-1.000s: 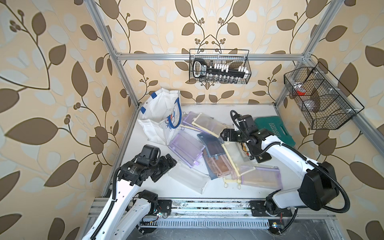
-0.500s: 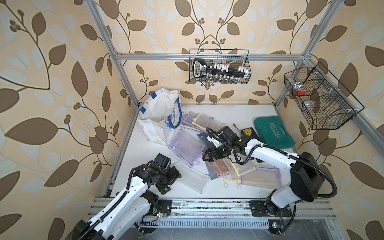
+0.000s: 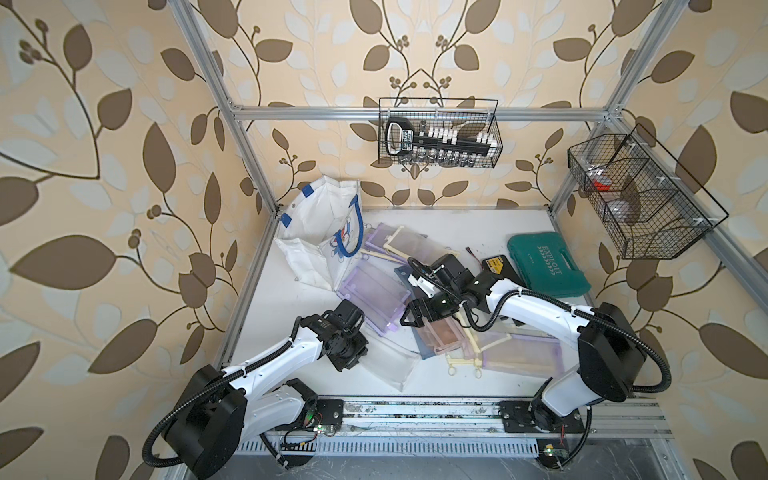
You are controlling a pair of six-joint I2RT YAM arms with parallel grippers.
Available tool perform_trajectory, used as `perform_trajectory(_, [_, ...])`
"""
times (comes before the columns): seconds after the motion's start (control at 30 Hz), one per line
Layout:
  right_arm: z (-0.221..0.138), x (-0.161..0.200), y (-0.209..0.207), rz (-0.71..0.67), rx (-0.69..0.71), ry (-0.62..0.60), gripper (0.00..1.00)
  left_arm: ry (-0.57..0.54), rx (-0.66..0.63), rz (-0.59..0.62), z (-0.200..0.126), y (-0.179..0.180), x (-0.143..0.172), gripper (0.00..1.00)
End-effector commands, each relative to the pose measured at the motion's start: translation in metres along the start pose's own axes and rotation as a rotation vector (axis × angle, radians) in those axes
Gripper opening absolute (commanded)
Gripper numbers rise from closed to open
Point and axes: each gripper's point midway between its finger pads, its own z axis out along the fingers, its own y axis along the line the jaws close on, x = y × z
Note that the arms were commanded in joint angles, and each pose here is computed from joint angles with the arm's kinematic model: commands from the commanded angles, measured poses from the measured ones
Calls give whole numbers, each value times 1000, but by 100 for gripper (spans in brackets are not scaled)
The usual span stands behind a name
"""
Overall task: Put the pencil pouch into the canvas bag
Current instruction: Pick up the pencil pouch from the center of the board.
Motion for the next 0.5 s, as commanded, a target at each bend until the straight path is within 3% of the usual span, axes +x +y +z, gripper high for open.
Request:
perform_trajectory(0.0, [-3, 1, 6, -23, -18, 3, 100, -74, 17, 63, -17, -9, -9, 0])
perform_trajectory(0.23, [-23, -24, 30, -26, -71, -38, 100, -186, -26, 245, -78, -26, -21, 0])
perform_trajectory(0.47, [-63, -60, 26, 45, -102, -146, 100, -288, -65, 526, -154, -62, -30, 0])
